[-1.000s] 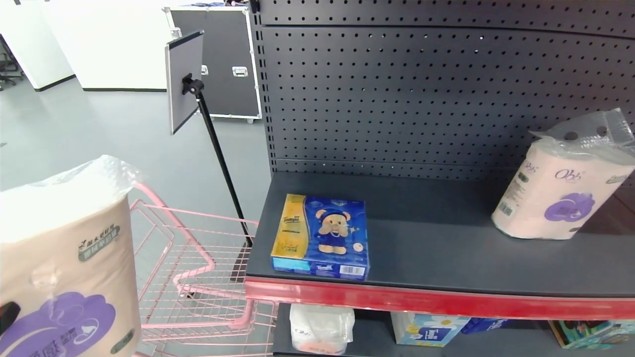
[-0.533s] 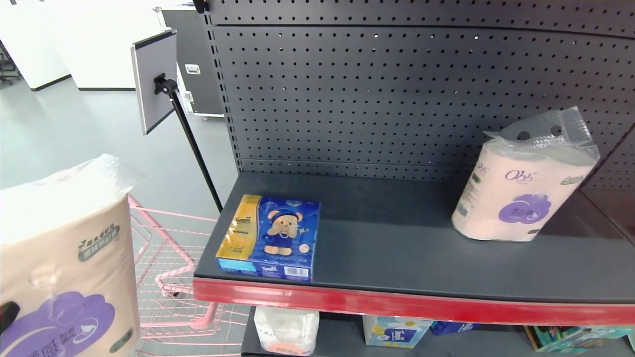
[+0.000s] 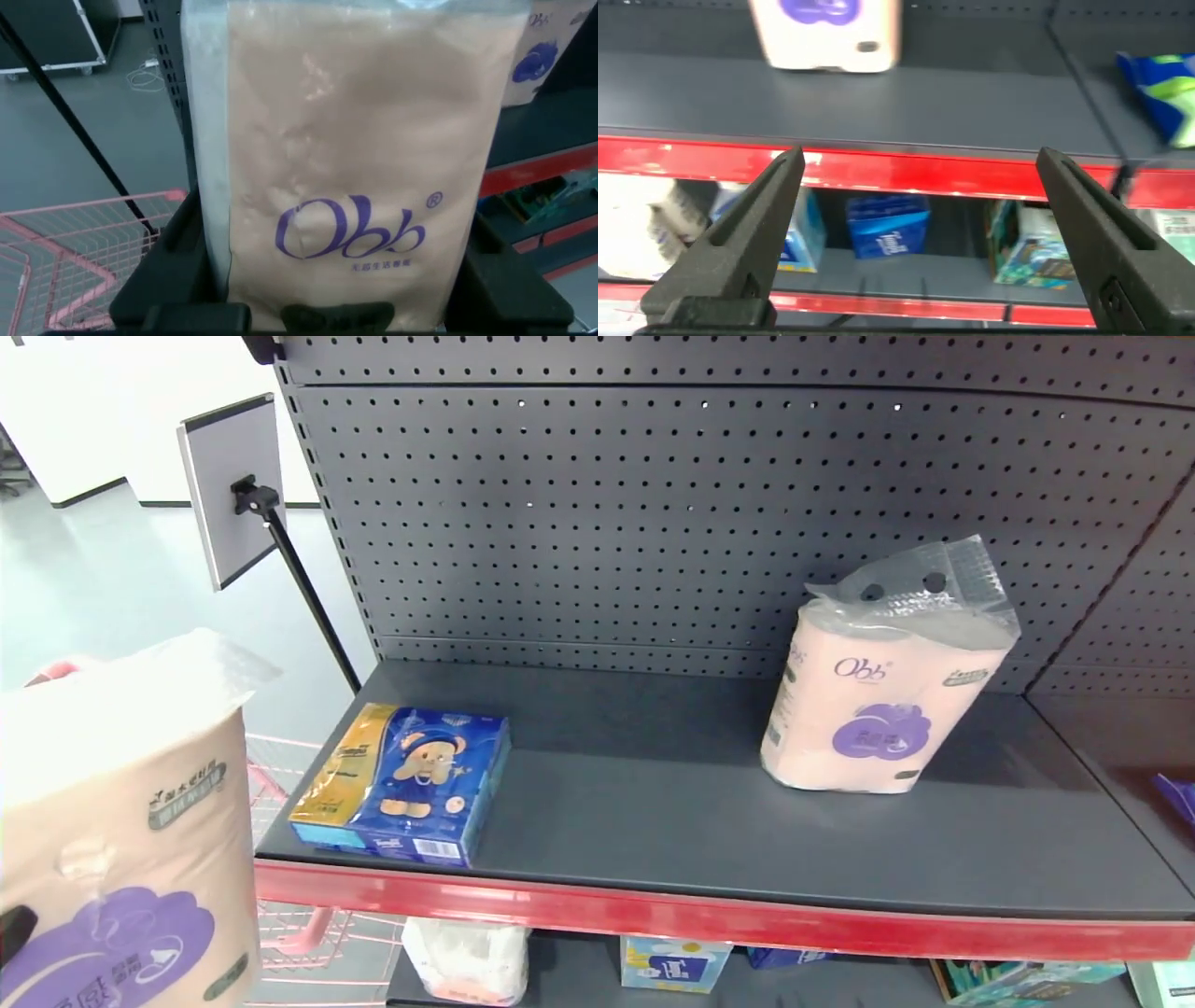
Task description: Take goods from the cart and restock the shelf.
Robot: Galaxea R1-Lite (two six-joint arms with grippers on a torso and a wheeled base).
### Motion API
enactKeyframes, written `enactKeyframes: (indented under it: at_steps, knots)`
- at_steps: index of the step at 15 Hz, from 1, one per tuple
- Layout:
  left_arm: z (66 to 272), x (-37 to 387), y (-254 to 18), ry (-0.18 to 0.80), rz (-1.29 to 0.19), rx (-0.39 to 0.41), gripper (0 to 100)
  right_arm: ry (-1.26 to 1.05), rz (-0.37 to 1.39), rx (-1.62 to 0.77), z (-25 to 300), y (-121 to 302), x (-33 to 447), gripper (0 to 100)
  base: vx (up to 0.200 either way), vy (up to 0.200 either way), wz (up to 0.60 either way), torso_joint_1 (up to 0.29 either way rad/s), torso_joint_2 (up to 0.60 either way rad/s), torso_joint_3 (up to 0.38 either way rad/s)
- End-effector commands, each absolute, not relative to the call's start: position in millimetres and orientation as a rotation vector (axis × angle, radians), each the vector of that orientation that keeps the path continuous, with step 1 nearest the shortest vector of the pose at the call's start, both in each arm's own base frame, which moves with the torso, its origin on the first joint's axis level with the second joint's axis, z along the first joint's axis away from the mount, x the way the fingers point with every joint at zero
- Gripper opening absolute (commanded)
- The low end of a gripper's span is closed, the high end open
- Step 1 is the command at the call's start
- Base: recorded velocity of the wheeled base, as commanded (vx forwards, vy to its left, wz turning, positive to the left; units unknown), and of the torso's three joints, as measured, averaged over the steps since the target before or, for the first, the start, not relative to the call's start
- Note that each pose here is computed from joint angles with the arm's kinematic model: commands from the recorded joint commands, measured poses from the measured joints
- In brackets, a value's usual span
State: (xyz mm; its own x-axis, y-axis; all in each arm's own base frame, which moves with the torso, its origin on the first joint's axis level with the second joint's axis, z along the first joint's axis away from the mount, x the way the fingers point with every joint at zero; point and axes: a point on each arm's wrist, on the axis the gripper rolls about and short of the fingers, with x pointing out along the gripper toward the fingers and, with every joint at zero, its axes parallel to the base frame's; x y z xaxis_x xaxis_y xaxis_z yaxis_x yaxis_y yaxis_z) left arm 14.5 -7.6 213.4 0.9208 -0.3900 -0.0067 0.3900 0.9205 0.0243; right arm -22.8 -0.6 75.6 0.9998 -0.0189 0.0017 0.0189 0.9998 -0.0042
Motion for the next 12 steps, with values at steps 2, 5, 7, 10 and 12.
enactKeyframes:
  at_steps: [2,5,7,10,12]
  knots:
    - [213.3,15.1,-7.9,0.004,-0.41,0.026,0,-0.001,-0.018,-0.006,75.6,-0.6,-22.8,100,0.0,-0.2,0.0,0.005,0.0,0.0]
    - [213.3,15.0,-7.9,0.004,-0.413,0.027,0,-0.001,-0.018,-0.005,75.6,-0.6,-22.8,100,0.0,-0.2,0.0,0.002,0.0,0.002]
    - [213.7,15.3,-8.0,0.004,-0.413,0.027,0,-0.001,-0.018,-0.005,75.6,-0.6,-22.8,100,0.0,-0.2,0.0,0.0,0.0,0.002]
    - [213.7,15.2,-8.0,0.004,-0.414,0.027,0,-0.001,-0.017,-0.005,75.6,-0.6,-22.8,100,0.0,-0.2,0.0,0.004,0.0,0.002]
    - [213.2,15.3,-8.0,0.005,-0.414,0.027,0,-0.002,-0.003,-0.002,75.6,-0.3,-22.8,100,0.0,-0.2,0.0,0.002,0.0,-0.002]
